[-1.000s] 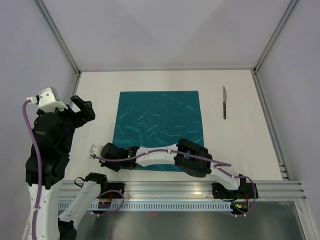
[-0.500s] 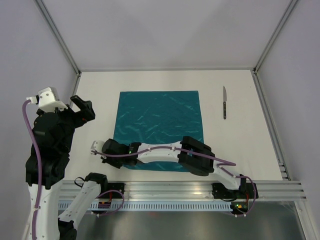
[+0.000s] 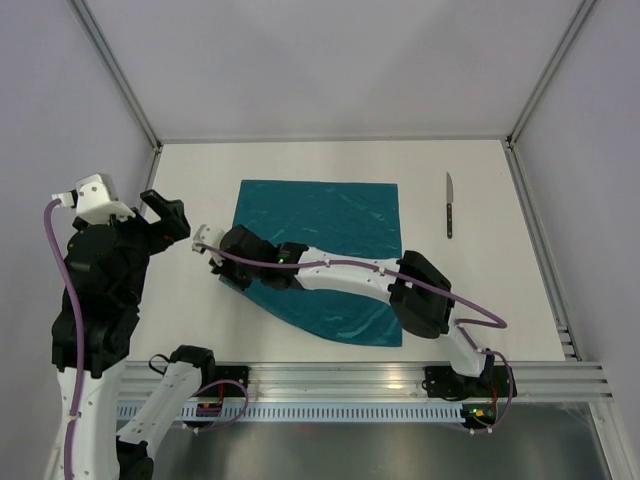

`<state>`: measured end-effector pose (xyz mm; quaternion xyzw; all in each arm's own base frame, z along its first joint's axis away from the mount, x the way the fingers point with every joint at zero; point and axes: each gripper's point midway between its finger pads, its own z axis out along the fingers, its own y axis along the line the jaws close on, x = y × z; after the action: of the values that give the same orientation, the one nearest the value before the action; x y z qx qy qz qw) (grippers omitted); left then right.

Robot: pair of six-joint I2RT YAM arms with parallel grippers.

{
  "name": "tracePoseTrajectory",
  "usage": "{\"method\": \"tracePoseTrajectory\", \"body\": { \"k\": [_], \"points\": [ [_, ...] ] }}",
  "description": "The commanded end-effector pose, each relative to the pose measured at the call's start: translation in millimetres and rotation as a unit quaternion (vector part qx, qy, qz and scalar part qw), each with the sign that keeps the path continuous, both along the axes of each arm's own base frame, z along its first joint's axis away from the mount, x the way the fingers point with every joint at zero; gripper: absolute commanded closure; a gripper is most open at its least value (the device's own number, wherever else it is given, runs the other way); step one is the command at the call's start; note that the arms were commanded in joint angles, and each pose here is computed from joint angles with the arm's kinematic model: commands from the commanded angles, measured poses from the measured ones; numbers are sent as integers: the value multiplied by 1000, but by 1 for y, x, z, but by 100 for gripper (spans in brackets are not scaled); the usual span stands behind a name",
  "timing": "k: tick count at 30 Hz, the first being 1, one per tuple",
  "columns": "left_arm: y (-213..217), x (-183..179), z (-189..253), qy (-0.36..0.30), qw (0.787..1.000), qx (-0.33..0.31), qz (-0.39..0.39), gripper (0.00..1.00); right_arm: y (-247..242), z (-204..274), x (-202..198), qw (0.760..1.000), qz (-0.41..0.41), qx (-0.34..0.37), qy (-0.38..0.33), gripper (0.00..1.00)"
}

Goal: Fold the napkin, place the utensils inside, and roll it up
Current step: Fold the napkin at the center of the board.

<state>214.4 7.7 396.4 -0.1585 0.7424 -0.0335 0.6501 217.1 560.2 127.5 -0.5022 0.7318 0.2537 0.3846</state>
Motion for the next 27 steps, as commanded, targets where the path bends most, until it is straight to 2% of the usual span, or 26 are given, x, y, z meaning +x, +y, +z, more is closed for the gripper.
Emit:
{"method": "tracePoseTrajectory", "body": {
  "k": [1, 14, 27],
  "points": [
    [2, 8, 0, -6, 1000, 11, 4, 0, -22, 43, 40, 999, -27, 19, -23, 100],
    [-1, 20, -33, 15, 1000, 17, -1, 0, -126, 36, 146, 991, -132, -6, -36, 99],
    [0, 25, -77, 39, 999, 27, 2, 0, -206, 23, 207, 974, -215, -34, -55, 99]
  ]
}}
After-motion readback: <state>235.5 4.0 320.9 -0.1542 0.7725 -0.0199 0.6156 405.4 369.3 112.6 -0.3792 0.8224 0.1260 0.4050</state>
